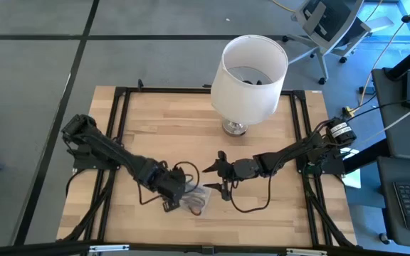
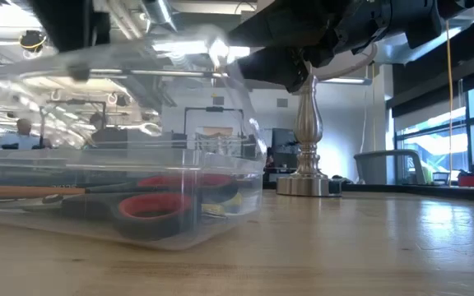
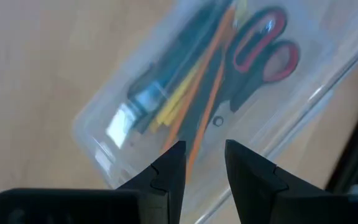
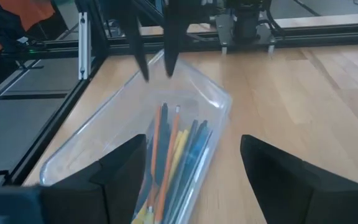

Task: Pick & place school supplies into a supply box
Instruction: Close the transparent supply box

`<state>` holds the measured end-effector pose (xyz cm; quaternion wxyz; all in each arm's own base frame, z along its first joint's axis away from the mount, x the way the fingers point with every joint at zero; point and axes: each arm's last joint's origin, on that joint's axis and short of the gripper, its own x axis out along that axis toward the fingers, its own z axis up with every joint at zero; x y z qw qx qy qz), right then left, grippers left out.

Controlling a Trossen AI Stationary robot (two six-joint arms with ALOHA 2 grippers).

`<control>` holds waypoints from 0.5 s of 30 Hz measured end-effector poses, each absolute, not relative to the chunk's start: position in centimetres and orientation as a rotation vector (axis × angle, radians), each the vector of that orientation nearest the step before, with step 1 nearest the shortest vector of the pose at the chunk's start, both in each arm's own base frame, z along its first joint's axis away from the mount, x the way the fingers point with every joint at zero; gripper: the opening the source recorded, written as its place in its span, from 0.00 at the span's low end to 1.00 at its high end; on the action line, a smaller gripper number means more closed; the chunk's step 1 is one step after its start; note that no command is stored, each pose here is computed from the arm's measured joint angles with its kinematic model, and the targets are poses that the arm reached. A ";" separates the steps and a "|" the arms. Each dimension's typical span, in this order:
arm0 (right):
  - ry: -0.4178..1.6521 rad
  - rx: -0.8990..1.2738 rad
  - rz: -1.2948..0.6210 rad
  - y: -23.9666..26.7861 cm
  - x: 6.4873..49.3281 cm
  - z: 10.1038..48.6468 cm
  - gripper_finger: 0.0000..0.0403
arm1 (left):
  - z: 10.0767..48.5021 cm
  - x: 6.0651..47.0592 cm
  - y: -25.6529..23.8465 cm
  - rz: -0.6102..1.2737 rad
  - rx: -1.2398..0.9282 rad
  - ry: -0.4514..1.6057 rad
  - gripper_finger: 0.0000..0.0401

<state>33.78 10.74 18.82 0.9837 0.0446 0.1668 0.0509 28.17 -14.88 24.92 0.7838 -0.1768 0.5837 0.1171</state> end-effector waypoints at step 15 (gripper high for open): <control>0.355 0.267 0.097 11.9 33.4 18.8 0.66 | 18.6 29.6 -17.7 0.238 -0.163 1.416 0.26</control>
